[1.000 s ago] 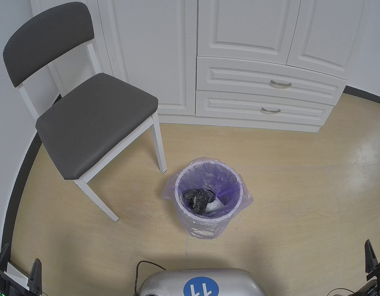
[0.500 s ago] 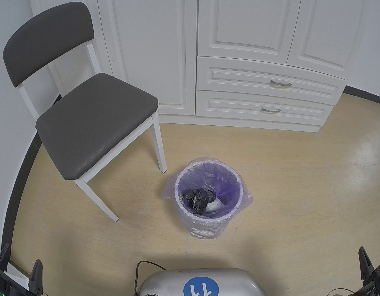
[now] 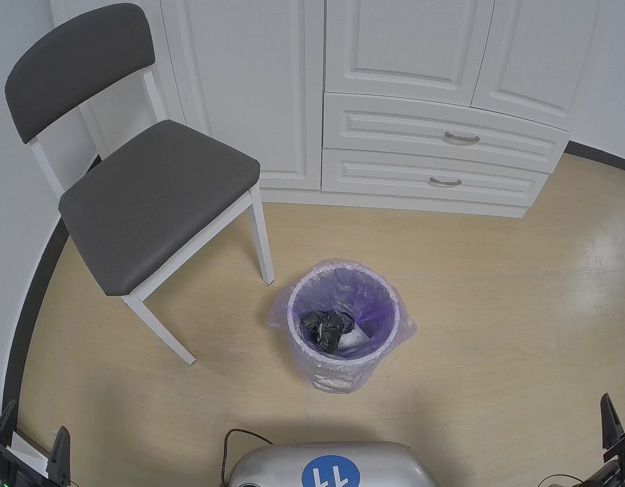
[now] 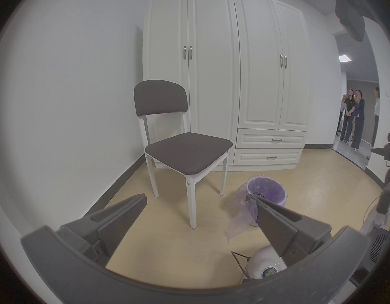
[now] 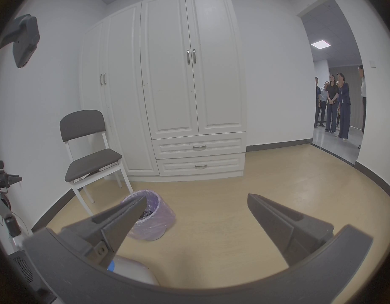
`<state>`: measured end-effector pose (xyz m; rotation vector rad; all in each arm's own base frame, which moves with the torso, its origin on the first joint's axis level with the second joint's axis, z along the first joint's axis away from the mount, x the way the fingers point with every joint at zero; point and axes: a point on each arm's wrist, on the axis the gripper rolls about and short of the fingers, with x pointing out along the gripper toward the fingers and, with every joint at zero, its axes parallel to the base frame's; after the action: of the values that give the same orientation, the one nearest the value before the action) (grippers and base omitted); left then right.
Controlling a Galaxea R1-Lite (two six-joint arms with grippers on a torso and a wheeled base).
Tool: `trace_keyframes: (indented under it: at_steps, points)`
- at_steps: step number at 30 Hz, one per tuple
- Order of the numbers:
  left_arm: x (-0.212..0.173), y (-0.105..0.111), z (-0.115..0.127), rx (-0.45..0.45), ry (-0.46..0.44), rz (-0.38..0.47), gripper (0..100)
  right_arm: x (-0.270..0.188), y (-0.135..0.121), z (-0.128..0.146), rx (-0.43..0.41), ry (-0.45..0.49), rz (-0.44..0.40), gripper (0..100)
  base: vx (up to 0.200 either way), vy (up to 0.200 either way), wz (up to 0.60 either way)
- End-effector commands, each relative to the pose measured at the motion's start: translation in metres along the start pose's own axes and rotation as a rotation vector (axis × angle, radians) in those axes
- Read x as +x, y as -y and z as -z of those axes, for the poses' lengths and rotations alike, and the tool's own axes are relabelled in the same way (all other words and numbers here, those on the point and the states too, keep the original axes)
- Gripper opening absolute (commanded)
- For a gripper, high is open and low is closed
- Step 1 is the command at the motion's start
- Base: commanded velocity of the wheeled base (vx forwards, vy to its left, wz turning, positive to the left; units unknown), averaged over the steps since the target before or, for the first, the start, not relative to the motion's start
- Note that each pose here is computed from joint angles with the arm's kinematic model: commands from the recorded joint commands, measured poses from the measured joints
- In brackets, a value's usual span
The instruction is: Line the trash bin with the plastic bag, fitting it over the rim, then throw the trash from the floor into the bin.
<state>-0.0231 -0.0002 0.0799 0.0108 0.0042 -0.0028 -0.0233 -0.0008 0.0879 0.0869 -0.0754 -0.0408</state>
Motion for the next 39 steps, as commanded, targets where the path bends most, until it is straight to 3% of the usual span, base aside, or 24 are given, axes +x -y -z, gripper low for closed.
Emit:
trace_keyframes:
  at_steps: [1, 9, 16, 22, 39]
  points:
    - [0.0004, 0.0001, 0.0051, 0.0, -0.005, 0.0, 100, -0.0001, 0.0007, 0.0064, -0.005, -0.015, 0.009, 100, 0.0, 0.0, 0.0]
    - [0.0003, 0.0001, 0.0047, 0.001, -0.003, 0.0, 100, -0.0003, 0.0006, 0.0069, -0.022, -0.023, -0.001, 100, 0.0, 0.0, 0.0]
    - [0.0003, 0.0001, 0.0052, 0.003, -0.003, 0.0, 100, -0.0003, -0.0001, 0.0112, -0.111, -0.063, -0.042, 100, 0.0, 0.0, 0.0]
    - [0.0003, 0.0, 0.0047, 0.0, -0.003, -0.001, 100, -0.0008, 0.0, 0.0123, -0.073, -0.082, -0.046, 100, 0.0, 0.0, 0.0]
    - [0.0005, 0.0001, 0.0048, 0.001, -0.003, 0.0, 100, -0.0006, 0.0, 0.0122, -0.071, -0.079, -0.046, 100, 0.0, 0.0, 0.0]
